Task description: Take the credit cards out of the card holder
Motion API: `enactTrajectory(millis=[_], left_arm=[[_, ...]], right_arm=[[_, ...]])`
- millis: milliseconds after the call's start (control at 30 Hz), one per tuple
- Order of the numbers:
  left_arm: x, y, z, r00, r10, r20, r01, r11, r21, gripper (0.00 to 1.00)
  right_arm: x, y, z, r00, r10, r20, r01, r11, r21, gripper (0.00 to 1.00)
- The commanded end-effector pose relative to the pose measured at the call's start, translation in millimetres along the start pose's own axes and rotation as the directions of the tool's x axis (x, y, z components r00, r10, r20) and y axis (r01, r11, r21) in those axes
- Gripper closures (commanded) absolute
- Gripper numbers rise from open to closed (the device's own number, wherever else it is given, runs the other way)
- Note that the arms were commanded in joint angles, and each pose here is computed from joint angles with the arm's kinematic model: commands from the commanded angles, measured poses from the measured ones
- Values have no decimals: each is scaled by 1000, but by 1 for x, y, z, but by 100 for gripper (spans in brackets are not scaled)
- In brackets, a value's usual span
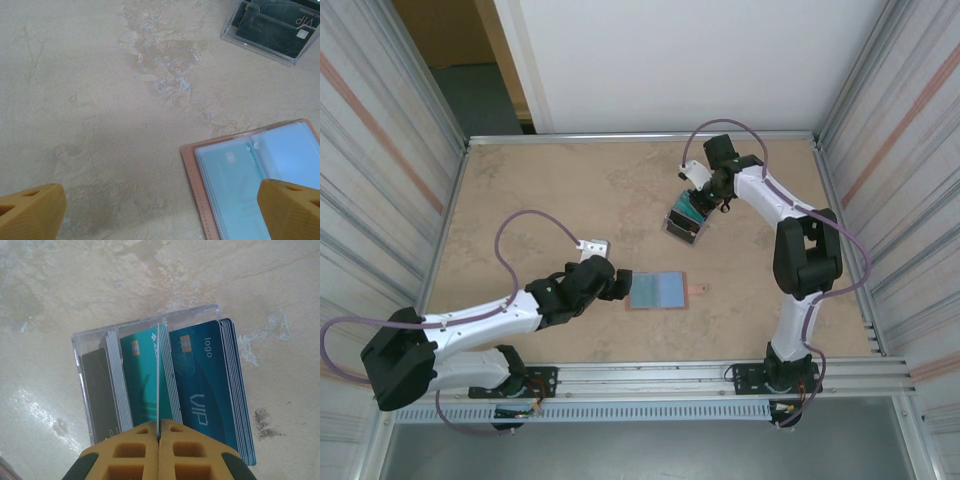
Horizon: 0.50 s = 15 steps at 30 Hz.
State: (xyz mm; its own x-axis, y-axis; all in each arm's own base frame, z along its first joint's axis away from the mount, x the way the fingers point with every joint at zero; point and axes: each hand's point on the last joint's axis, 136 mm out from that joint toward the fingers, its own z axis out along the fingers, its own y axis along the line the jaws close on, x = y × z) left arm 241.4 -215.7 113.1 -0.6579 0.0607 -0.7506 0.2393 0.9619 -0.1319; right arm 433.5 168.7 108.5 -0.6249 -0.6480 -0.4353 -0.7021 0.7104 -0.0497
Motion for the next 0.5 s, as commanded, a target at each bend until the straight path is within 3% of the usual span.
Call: enactTrajectory(millis=[0,167,300,467], left_arm=[[-7,6,-2,1000,2,31,-1,1000,-21,1],[-8,6,-3,999,-3,32,4,1000,-18,1],[-7,6,-4,1000,-5,30,5,1000,-15,1],[-7,7,-5,999,-7,34,8,1000,-16,1]], right_arm=[[6,0,7,997,-46,-66,47,999,12,98],[9,1,13,993,-58,-99,61,998,24,91],[8,-2,14,993,-44,-107,50,997,52,75],[3,-8,6,996,-12,-83,20,995,94,72]])
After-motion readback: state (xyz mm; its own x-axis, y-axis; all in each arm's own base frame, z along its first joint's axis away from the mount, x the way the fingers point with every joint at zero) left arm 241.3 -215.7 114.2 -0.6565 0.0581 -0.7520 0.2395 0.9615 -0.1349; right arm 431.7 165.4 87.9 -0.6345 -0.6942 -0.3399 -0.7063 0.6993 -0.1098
